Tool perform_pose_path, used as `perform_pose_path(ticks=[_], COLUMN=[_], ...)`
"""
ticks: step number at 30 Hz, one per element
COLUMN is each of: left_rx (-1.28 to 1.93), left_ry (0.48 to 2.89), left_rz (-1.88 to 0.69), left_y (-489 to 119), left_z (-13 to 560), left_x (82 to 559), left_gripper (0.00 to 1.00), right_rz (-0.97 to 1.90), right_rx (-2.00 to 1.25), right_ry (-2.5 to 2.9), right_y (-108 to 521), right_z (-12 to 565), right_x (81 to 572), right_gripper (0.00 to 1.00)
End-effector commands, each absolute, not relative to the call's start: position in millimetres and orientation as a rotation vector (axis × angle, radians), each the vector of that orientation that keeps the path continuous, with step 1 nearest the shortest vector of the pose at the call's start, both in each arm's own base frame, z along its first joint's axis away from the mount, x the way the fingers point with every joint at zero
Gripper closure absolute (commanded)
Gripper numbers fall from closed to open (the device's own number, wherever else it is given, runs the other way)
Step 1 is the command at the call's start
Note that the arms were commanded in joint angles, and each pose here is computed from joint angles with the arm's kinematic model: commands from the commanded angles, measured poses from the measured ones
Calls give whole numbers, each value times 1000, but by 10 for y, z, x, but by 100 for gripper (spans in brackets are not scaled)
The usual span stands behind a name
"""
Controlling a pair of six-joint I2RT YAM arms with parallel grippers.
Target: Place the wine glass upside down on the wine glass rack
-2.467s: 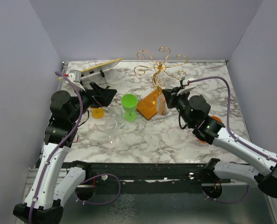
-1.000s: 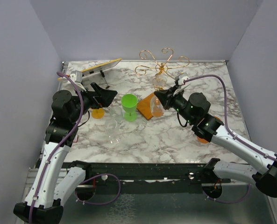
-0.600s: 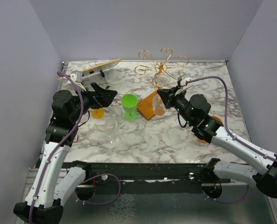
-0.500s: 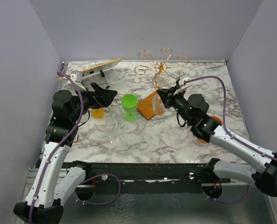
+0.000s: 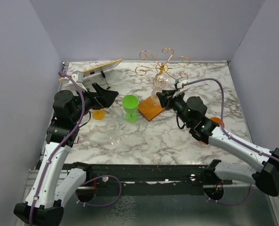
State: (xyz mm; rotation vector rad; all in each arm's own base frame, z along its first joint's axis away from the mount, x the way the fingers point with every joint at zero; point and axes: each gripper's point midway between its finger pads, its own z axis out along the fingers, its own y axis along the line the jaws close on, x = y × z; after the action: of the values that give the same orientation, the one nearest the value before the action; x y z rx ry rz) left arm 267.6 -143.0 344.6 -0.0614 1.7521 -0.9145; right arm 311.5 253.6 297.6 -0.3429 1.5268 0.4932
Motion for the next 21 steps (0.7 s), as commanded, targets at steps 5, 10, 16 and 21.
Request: perform_pose_path(ticks=[5, 10, 16, 21], left_rx=[-55, -51, 8, -7], left_ry=[1763, 1773, 1870, 1929], left_rz=[-916, -922, -939, -887], left_y=[-1442, -1456, -1544, -1504], left_z=[3435, 3418, 3263, 3083], left_x=[2691, 2697, 2725, 2811], left_gripper=[1, 1, 1, 2], right_rz=[475, 497, 542, 581], right_rx=[-300, -289, -318, -298], right_ry=[1518, 1506, 1506, 1537], right_y=[2504, 2465, 2405, 2237], right_z=[3019, 3080, 3113, 3142], right_x=[3165, 3103, 2921, 2702], right_gripper=[56, 45, 37, 36])
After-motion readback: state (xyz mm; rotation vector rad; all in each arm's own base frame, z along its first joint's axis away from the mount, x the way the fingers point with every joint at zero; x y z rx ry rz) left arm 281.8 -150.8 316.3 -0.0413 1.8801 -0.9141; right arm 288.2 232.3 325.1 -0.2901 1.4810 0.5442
